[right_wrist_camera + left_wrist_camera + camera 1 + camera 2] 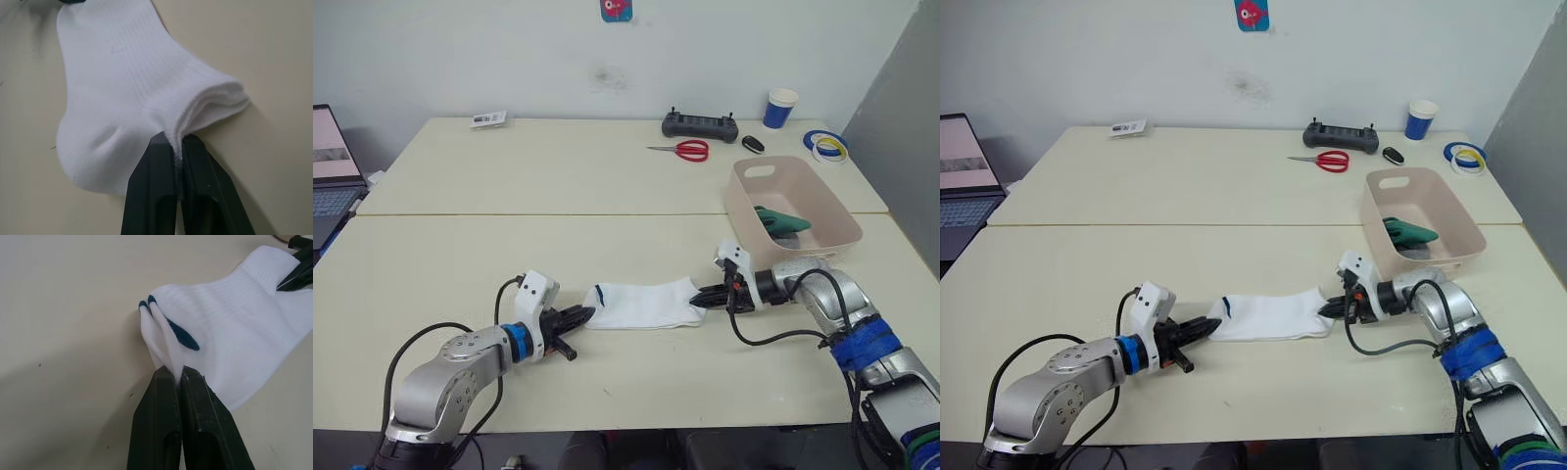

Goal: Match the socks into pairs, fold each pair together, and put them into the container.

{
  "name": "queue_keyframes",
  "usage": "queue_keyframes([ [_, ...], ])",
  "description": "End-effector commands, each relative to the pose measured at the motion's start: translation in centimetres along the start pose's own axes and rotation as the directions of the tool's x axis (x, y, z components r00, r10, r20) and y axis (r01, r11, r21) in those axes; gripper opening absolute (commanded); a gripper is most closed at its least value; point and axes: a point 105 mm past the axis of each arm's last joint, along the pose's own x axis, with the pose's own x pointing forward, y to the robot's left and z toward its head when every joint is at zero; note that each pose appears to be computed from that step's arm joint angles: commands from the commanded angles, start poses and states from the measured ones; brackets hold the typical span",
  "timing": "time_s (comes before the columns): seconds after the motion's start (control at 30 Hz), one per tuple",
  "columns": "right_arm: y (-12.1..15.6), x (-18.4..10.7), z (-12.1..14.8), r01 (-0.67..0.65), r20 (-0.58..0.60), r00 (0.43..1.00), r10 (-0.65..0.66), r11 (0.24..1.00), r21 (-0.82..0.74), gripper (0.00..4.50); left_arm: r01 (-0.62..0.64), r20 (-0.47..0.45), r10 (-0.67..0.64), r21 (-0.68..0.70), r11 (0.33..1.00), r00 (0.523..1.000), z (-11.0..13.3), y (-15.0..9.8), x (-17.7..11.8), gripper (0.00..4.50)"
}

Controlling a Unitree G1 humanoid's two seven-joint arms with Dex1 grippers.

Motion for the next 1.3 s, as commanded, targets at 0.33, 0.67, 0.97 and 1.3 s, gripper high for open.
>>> queue_keyframes([
  [0.33,-0.7,-3.5,2.0,0.167,0.096,0.983,-0.156,0.978,-0.121,4.3,-0.107,0.062,0.103,0.055,0.993,0.993,0.6,1.1,-1.9,2.57],
  [0.67,2.4,-4.2,6.1,0.235,0.283,0.946,-0.16,0.938,-0.256,4.5,-0.096,0.153,0.045,0.342,0.935,0.987,5.8,0.6,-4.1,4.47],
  [0.97,4.0,-0.5,6.1,0.188,0.278,0.958,-0.074,0.892,-0.412,4.1,0.154,0.085,-0.221,0.483,0.862,0.972,5.7,-1.9,-1.3,2.52],
  [1.3,3.5,3.9,3.0,0.184,0.208,0.973,-0.101,0.882,-0.433,0.57,0.118,0.013,-0.141,0.476,0.871,0.99,2.3,-1.8,3.5,0.0],
])
